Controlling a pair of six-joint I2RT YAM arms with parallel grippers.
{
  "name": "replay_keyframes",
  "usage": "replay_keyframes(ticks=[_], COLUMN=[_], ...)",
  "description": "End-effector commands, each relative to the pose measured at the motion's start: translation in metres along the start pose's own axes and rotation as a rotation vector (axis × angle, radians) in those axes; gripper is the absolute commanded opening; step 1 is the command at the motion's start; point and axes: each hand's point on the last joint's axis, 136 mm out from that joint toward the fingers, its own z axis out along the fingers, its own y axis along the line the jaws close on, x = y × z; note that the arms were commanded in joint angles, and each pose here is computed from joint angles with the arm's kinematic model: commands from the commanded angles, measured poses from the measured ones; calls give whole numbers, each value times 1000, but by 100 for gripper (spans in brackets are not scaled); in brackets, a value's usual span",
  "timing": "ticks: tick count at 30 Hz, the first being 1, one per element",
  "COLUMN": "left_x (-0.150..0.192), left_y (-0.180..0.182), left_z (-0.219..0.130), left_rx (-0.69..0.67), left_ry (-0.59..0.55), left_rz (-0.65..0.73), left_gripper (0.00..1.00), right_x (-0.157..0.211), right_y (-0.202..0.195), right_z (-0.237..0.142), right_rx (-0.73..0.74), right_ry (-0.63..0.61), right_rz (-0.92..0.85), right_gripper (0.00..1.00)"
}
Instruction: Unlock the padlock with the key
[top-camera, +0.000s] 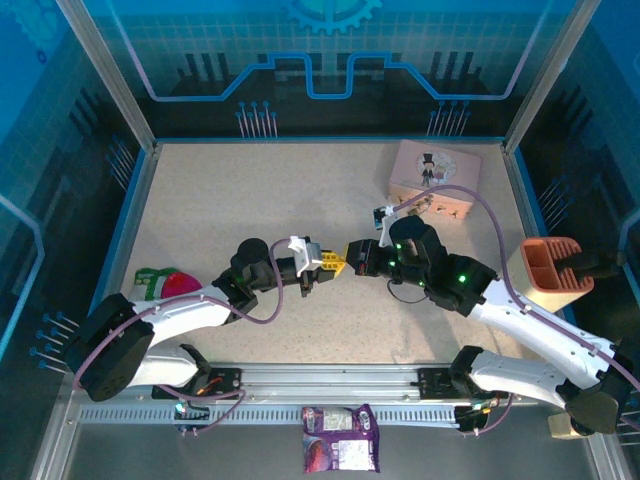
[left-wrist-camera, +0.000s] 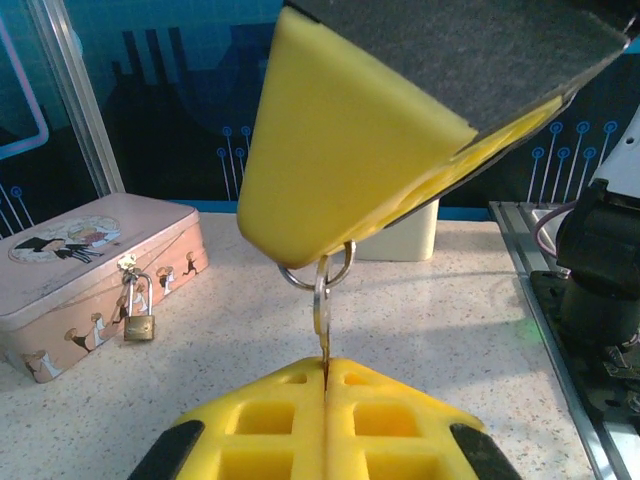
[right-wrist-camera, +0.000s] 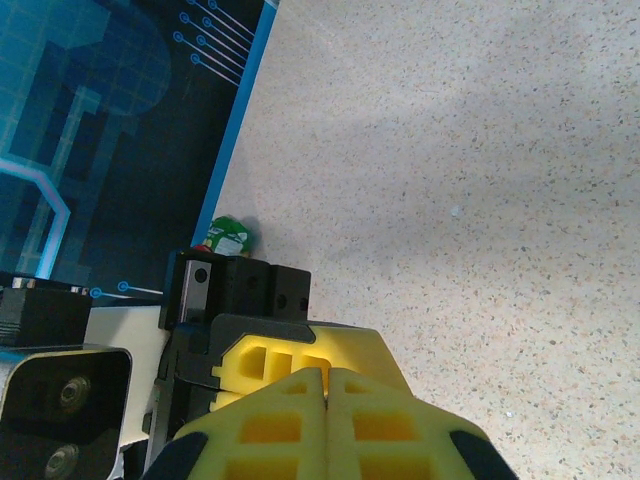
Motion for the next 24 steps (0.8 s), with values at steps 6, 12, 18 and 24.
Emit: replay_keyframes(ticks=[6, 12, 18, 24], left_x=[-3, 15, 15, 11], left_y=[38, 48, 42, 41], left_z=[6, 14, 17, 26], left_rx=[-170, -65, 68, 109], left_ry=[141, 413, 527, 590], left_rz=[164, 455, 818, 1076], left_gripper=[0, 0, 0, 0], right_x=[-12, -15, -5, 3], right_y=[-23, -55, -69, -71], right_z=[-24, -46, -54, -50], right_rx=[103, 122, 47, -90], right_ry=[-74, -153, -233, -281], right_rz=[-29, 63, 206, 349], right_gripper=[36, 48, 50, 50])
